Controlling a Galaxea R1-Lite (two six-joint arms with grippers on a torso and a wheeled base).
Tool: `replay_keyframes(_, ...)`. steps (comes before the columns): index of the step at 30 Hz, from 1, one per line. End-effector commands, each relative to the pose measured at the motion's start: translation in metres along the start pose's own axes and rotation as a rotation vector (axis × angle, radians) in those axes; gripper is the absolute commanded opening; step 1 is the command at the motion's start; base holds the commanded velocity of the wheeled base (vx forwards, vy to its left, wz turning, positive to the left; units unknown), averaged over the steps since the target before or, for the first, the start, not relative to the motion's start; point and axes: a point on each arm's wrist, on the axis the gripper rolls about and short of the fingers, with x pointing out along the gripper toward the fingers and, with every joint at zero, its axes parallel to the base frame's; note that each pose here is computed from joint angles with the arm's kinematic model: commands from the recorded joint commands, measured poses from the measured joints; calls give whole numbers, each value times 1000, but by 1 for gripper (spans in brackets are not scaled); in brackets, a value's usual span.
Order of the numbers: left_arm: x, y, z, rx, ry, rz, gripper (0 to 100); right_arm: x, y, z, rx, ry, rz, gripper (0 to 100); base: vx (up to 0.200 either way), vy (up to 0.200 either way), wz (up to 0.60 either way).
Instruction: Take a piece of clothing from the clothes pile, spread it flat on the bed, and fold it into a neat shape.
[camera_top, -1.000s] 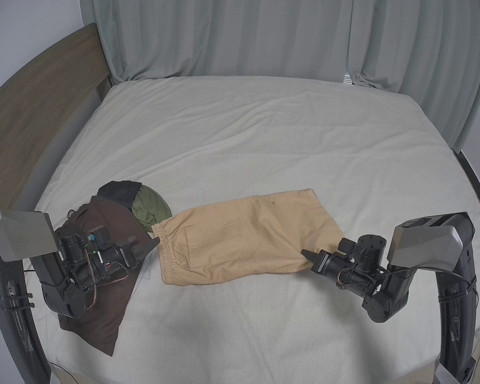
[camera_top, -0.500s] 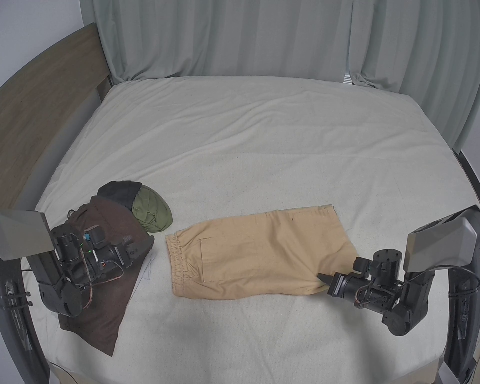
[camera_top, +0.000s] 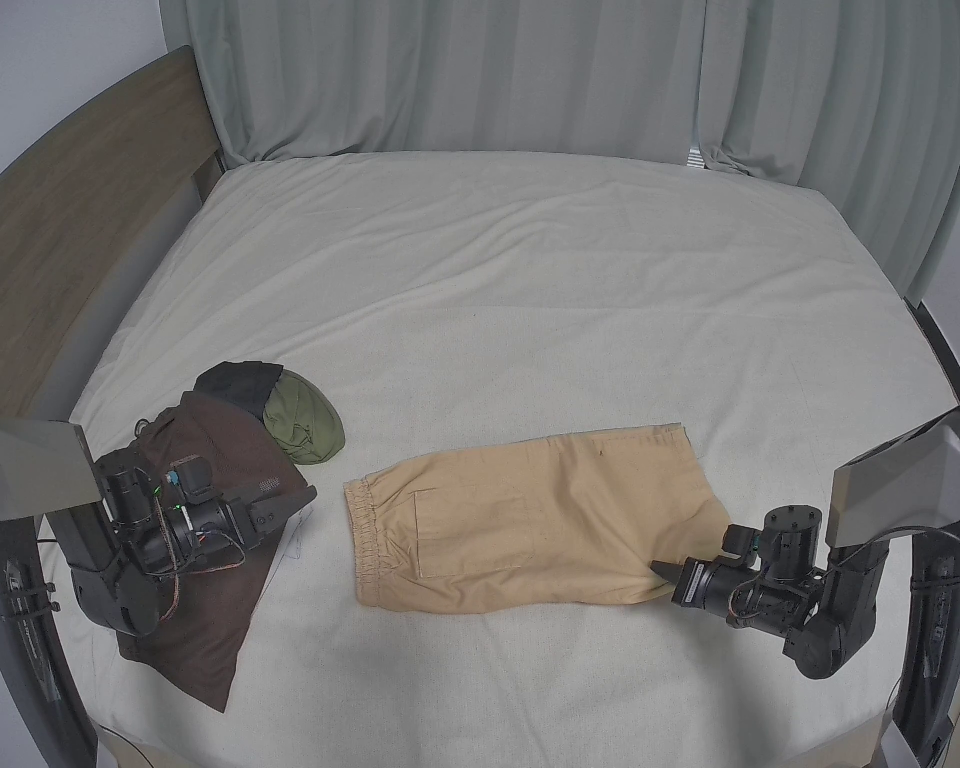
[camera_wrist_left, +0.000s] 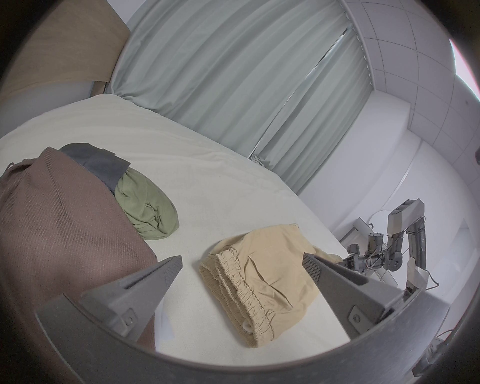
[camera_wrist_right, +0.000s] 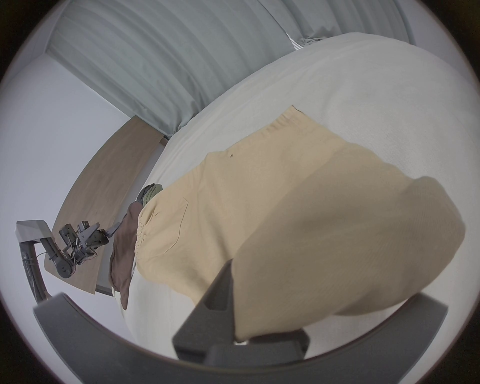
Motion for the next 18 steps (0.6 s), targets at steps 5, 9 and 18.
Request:
replay_keyframes(5, -3, -2, -1, 2, 20, -65, 100, -2, -1, -1, -10, 9, -3, 0, 0, 0, 0)
replay_keyframes(9, -4, -4, -4, 0, 37, -91, 100, -3, -3, -5, -11, 27, -10, 100, 0, 0, 0)
replay_keyframes(18, 1, 1, -13, 27, 56, -91, 100, -9, -2, -14, -9, 69, -20, 100, 0, 0, 0)
